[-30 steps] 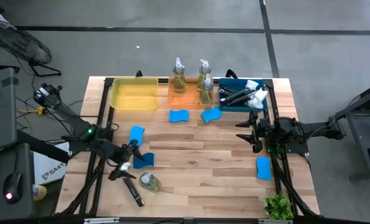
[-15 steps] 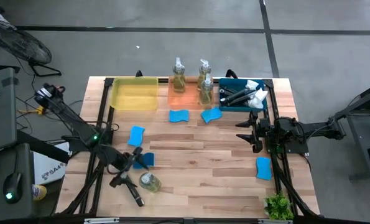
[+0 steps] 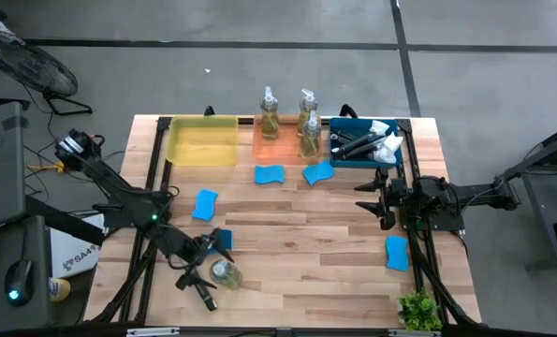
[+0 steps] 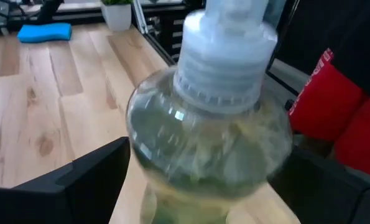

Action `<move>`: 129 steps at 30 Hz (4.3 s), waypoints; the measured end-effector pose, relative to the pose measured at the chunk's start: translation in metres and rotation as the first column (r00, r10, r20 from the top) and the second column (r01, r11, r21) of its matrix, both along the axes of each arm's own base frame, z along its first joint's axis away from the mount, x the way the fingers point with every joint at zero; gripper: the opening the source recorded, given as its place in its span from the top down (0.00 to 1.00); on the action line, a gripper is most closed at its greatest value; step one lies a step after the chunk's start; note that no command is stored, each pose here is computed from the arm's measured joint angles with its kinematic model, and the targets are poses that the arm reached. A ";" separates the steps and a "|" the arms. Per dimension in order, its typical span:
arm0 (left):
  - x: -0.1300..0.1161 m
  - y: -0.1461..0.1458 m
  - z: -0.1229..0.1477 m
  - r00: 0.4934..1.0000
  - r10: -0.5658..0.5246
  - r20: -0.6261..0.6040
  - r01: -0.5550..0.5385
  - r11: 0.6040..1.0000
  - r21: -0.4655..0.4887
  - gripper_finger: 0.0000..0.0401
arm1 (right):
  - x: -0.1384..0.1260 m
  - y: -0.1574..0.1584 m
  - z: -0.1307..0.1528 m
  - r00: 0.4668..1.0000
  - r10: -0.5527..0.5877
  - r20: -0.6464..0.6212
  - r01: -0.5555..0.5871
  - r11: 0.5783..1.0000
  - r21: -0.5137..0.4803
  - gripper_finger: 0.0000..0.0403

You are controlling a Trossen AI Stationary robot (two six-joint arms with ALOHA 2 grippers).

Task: Pick & Place Kitchen Sink Supplies
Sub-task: Put the transparent soap dispenser into the orange bin

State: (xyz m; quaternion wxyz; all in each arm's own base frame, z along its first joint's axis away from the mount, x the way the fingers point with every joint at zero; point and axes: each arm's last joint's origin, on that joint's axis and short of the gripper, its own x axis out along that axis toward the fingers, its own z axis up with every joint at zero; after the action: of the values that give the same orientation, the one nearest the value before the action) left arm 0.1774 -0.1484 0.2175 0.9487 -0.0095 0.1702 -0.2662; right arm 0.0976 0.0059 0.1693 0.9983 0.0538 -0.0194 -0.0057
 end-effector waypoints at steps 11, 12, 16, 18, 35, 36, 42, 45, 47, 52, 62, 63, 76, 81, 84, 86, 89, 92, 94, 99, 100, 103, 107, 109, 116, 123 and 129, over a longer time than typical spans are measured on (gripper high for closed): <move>0.011 -0.009 0.000 0.999 0.022 0.033 -0.021 1.000 -0.020 0.10 | 0.000 0.000 0.000 1.000 0.000 0.000 0.000 1.000 0.000 0.48; 0.012 -0.009 0.003 0.999 0.026 0.039 -0.025 0.999 -0.023 0.13 | 0.000 0.000 0.000 1.000 0.000 0.000 0.000 1.000 0.000 0.48; 0.013 -0.010 0.005 0.999 0.033 0.042 -0.033 0.999 -0.022 0.24 | 0.000 0.000 0.000 1.000 0.000 0.000 0.000 1.000 0.000 0.48; 0.013 -0.010 0.005 0.999 0.033 0.040 -0.032 0.999 -0.020 0.29 | 0.000 0.000 0.000 1.000 0.000 0.000 0.000 1.000 0.000 0.48; 0.019 -0.010 0.017 0.988 0.147 0.056 -0.148 0.989 0.024 0.33 | 0.000 0.000 0.000 1.000 0.000 0.000 0.000 1.000 0.000 0.48; 0.019 -0.010 0.019 0.985 0.160 0.057 -0.162 0.986 0.030 0.33 | 0.000 0.000 0.000 1.000 0.000 0.000 0.000 1.000 0.000 0.48; 0.023 -0.010 0.030 0.967 0.243 0.075 -0.247 0.968 0.052 0.33 | 0.000 0.000 0.000 1.000 0.000 0.000 0.000 1.000 0.000 0.48; 0.025 -0.009 0.038 0.945 0.305 0.117 -0.314 0.947 0.068 0.33 | 0.000 0.000 0.000 1.000 0.000 0.000 0.000 1.000 0.000 0.48; 0.027 -0.007 0.041 0.923 0.358 0.140 -0.371 0.925 0.080 0.33 | 0.000 0.000 0.000 1.000 0.000 0.000 0.000 1.000 0.000 0.48; 0.035 0.002 0.050 0.873 0.458 0.168 -0.474 0.878 0.071 0.33 | 0.000 0.000 0.000 1.000 0.000 0.000 0.000 1.000 0.000 0.48; 0.062 0.049 0.070 0.652 0.725 0.221 -0.748 0.664 0.028 0.33 | 0.000 0.000 0.000 1.000 0.000 0.000 0.000 1.000 0.000 0.48; 0.065 0.055 0.071 0.636 0.739 0.221 -0.761 0.648 0.025 0.33 | 0.000 0.000 0.000 1.000 0.000 0.000 0.000 1.000 0.000 0.48; 0.085 0.124 0.082 0.526 0.827 0.197 -0.844 0.536 0.003 0.33 | 0.000 0.000 0.000 1.000 0.001 0.000 -0.001 1.000 0.000 0.48; 0.087 0.151 0.081 0.485 0.853 0.191 -0.870 0.493 0.010 0.33 | 0.000 0.000 0.000 1.000 0.000 0.000 0.000 1.000 0.000 0.48; 0.087 0.166 0.081 0.469 0.862 0.192 -0.879 0.476 0.016 0.33 | 0.000 0.000 0.000 1.000 0.000 0.000 0.000 1.000 0.000 0.48; 0.087 0.176 0.081 0.478 0.854 0.203 -0.876 0.481 0.038 0.33 | 0.000 0.000 0.000 1.000 0.000 0.000 0.000 1.000 0.000 0.48; 0.086 0.188 0.082 0.478 0.851 0.218 -0.877 0.477 0.062 0.33 | 0.000 0.000 0.000 1.000 0.000 0.000 0.000 1.000 0.000 0.48; 0.084 0.196 0.082 0.414 0.881 0.227 -0.910 0.410 0.067 0.33 | 0.000 0.000 0.000 1.000 0.000 0.000 0.000 1.000 0.000 0.48; 0.083 0.200 0.083 0.365 0.902 0.231 -0.930 0.365 0.045 0.33 | 0.000 0.000 0.000 1.000 0.000 0.000 0.000 1.000 0.000 0.48; 0.087 0.206 0.089 0.311 0.908 0.281 -0.942 0.334 -0.035 0.33 | 0.000 0.000 0.000 1.000 0.000 0.000 0.000 1.000 0.000 0.48; 0.089 0.206 0.089 0.307 0.907 0.287 -0.941 0.334 -0.048 0.33 | 0.000 0.000 0.000 1.000 0.000 0.000 0.000 1.000 0.000 0.48; 0.095 0.207 0.087 0.265 0.916 0.301 -0.951 0.300 -0.076 0.33 | 0.000 0.000 0.000 1.000 0.000 0.000 0.000 1.000 0.000 0.48; 0.099 0.212 0.080 0.120 0.946 0.302 -0.987 0.148 -0.070 0.33 | 0.000 0.000 0.000 1.000 0.000 -0.001 0.000 1.000 0.000 0.48; 0.100 0.214 0.078 0.065 0.950 0.306 -0.994 0.088 -0.064 0.33 | 0.000 0.000 0.000 1.000 0.000 -0.001 0.000 1.000 0.000 0.48; 0.110 0.215 0.069 0.047 0.955 0.293 -0.991 0.082 -0.107 0.32 | 0.000 0.000 0.000 1.000 0.000 -0.001 0.000 1.000 0.000 0.48; 0.127 0.224 0.062 0.003 0.957 0.291 -0.997 0.027 -0.078 0.31 | 0.000 0.000 0.000 1.000 0.000 -0.001 0.000 1.000 0.000 0.48; 0.146 0.229 0.061 -0.017 0.956 0.292 -0.997 0.004 -0.072 0.32 | 0.000 0.000 0.000 1.000 0.000 -0.001 0.000 1.000 0.000 0.48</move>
State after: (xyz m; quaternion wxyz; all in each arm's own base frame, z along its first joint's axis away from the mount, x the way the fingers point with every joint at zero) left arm 0.3239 0.0802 0.2781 0.8703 -0.0164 0.0098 0.4921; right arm 0.0977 0.0059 0.1693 0.9984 0.0538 -0.0189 -0.0056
